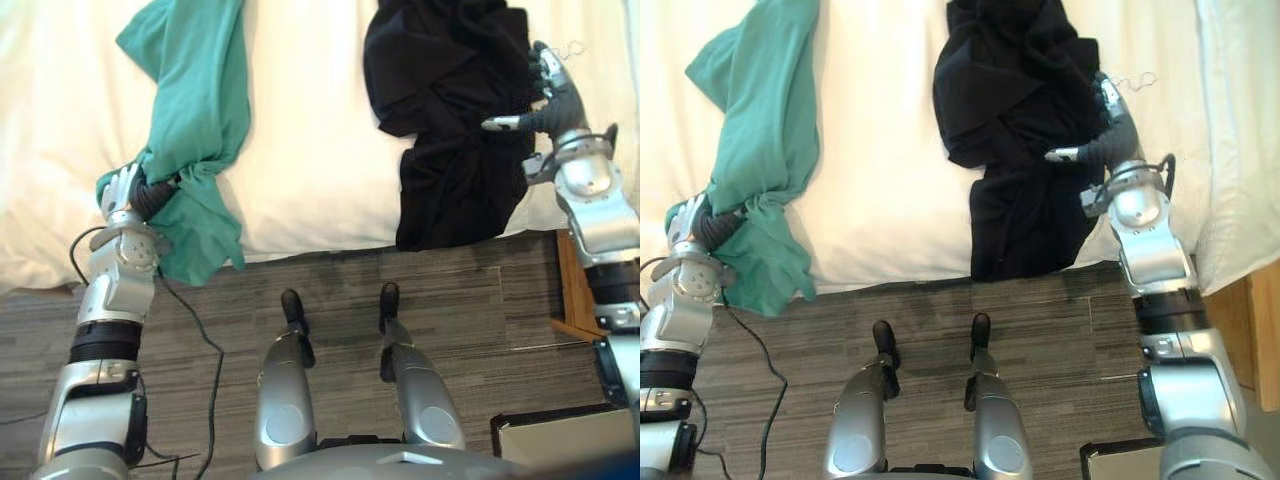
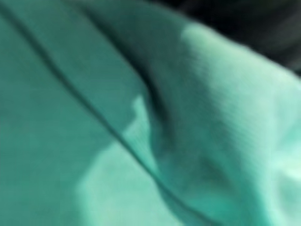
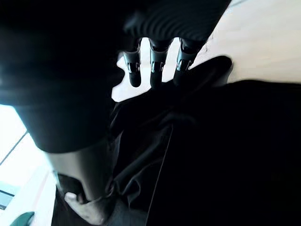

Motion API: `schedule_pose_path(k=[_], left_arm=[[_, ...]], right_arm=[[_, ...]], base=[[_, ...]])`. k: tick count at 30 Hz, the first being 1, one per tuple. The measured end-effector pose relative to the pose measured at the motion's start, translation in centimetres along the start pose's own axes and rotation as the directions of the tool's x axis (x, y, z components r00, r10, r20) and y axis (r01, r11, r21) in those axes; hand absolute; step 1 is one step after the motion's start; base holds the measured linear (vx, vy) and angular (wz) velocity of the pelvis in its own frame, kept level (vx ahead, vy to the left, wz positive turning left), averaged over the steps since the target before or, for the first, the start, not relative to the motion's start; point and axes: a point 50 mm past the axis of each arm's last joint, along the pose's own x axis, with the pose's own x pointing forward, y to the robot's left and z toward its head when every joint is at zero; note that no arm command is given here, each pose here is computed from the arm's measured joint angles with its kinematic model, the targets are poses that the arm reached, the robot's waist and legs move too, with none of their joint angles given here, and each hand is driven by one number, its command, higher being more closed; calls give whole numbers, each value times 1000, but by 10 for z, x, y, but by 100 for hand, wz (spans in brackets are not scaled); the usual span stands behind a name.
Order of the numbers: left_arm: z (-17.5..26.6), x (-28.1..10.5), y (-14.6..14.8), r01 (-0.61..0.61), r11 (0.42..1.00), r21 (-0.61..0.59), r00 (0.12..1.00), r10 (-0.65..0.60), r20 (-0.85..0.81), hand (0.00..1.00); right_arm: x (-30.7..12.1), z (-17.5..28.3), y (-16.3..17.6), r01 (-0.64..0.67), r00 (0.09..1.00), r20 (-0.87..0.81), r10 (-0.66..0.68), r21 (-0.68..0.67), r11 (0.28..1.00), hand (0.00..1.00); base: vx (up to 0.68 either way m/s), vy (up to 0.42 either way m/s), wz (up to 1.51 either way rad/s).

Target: Tidy the bed and pick cloth on bed and put in laundry

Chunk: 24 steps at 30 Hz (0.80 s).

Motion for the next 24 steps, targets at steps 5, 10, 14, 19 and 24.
schedule_pose_path(k=[5, 10, 14, 19, 24], left_arm=[[16, 6, 0, -46, 996, -77, 998, 48, 28, 100], [18, 7, 1, -65, 990, -121, 997, 69, 25, 100], [19, 8, 4, -87, 984, -159, 996, 91, 20, 100], [21, 7, -6, -67, 986, -153, 997, 71, 22, 100], [17, 3, -29, -20, 983, -181, 1000, 16, -24, 100]], right_arm=[[10, -1, 5, -14, 998, -64, 8, -84, 996, 0], [20, 9, 2, -41, 996, -88, 22, -217, 975, 100], [29, 16, -5, -90, 991, -122, 48, -363, 927, 100], [32, 8, -25, -92, 983, -182, 20, -398, 913, 100], [26, -22, -27, -72, 972, -235, 11, -249, 966, 100]], base=[[-50, -9, 13], [-63, -17, 10], [-59, -23, 6], [-33, -17, 15], [-2, -3, 1]])
